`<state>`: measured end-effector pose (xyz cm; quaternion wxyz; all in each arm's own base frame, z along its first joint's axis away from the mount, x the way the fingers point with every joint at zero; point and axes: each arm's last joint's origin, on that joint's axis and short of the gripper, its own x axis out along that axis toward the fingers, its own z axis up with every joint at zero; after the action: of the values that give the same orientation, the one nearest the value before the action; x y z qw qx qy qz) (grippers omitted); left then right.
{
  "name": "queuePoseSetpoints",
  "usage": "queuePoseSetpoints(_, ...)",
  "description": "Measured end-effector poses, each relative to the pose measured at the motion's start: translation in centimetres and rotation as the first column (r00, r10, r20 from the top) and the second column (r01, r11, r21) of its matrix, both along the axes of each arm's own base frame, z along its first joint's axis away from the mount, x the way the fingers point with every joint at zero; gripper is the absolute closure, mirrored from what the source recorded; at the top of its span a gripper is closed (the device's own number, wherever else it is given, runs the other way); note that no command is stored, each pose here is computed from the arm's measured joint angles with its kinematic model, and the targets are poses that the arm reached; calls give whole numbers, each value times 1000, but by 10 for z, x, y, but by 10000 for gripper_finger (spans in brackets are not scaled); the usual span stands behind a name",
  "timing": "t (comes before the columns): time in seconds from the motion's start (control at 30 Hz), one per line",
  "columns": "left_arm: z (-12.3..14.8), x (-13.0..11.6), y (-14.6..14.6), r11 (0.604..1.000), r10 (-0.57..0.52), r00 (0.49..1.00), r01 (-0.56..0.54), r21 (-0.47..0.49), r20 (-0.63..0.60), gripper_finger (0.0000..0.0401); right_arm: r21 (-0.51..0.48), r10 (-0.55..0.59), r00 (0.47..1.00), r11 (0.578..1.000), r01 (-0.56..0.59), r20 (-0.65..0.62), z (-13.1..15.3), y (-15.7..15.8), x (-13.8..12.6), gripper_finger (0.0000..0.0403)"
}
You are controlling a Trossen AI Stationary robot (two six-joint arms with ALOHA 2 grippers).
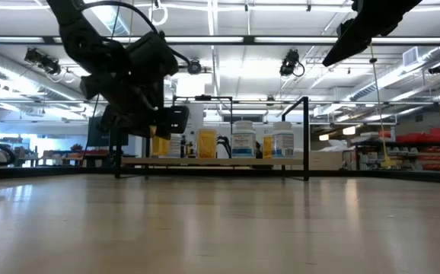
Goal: Pick and place medicine bottles onto shelf by color
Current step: Put the orange pill bottle on the shelf
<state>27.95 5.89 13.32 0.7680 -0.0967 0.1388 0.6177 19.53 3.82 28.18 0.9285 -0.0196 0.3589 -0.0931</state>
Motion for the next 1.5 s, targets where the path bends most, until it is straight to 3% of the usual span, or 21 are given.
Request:
queuePoseSetpoints(0.23,-1,-1,8,1000,13,1000,-13,-19,1,212,3,-3,1000,1000,3,1,0,0,0,94)
queuePoseSetpoints(0.87,0,1,6,999,-31,999,32,-41,15,147,4,-3,1000,1000,3,2,0,0,0,94)
queuePoseSetpoints(1.23,2,6,-7,996,-82,996,83,-35,29,141,5,-4,1000,1000,4,1,0,0,0,94)
queuePoseSetpoints(1.5,3,4,-4,999,-47,999,47,-1,6,146,17,-14,1000,1000,14,4,0,0,0,94)
